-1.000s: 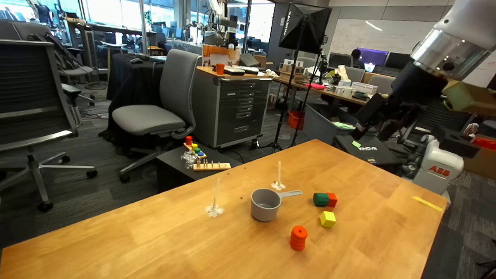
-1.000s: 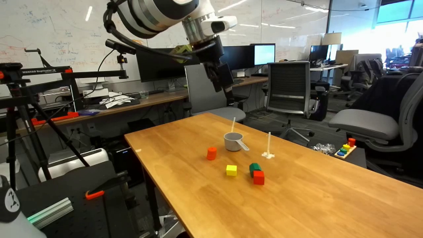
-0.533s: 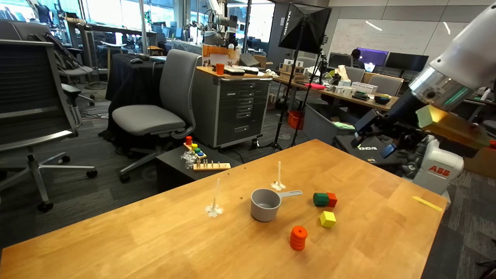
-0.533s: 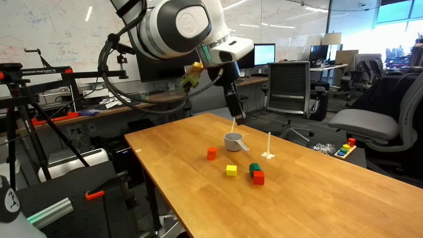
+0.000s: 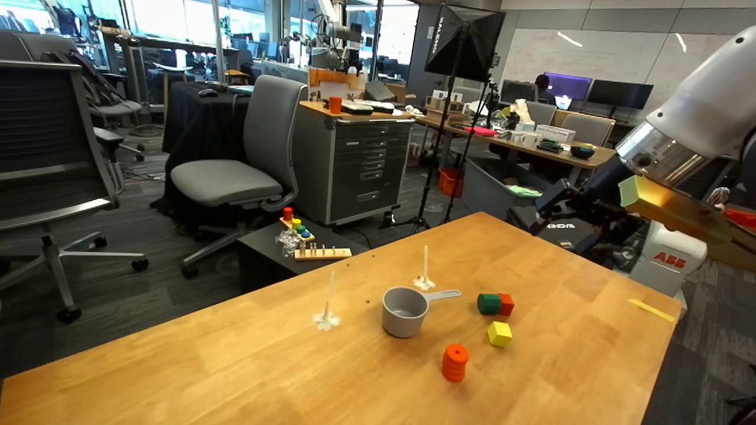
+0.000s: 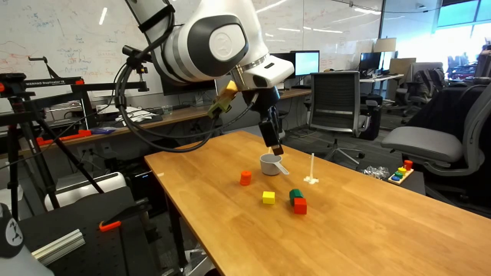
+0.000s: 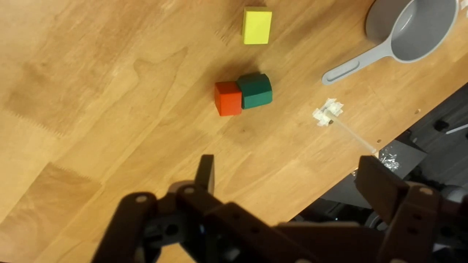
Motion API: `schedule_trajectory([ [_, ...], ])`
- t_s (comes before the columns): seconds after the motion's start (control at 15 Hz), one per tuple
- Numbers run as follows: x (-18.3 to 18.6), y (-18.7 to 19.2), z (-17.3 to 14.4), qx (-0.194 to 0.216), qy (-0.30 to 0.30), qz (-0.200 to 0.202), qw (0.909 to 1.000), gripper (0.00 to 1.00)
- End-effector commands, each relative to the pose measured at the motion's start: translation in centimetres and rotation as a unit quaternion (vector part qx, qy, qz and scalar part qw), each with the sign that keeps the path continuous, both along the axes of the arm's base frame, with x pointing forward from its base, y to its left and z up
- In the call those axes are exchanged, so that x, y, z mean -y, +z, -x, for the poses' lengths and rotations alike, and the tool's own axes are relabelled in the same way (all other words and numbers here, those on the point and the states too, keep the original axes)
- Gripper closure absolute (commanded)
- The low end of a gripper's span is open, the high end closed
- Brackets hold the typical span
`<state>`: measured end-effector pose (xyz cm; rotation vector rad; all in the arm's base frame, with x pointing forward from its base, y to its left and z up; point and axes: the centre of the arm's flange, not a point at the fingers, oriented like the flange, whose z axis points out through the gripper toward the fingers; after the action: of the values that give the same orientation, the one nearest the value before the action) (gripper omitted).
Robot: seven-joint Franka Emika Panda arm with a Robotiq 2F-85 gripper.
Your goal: Place the yellow, green and orange blocks inside the grey measuring cup
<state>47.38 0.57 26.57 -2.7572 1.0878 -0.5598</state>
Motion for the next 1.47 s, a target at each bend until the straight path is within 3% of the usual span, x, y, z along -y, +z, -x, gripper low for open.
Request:
schedule_trajectory([
  [0.0, -0.2, -0.2, -0.5, -0.002, 0.000, -0.002, 1.0000, 0.00],
  [0.67, -2.2, -9.6, -2.0, -0.080, -0.038, -0.041, 0.9952, 0.00],
  [1.07, -2.4, -13.7, -4.0, -0.099, -0.069, -0.061, 0.9909, 0.00],
  [1.4, -3.8, -16.3, -5.6, -0.116, -0.057, -0.056, 0.9900, 0.00],
])
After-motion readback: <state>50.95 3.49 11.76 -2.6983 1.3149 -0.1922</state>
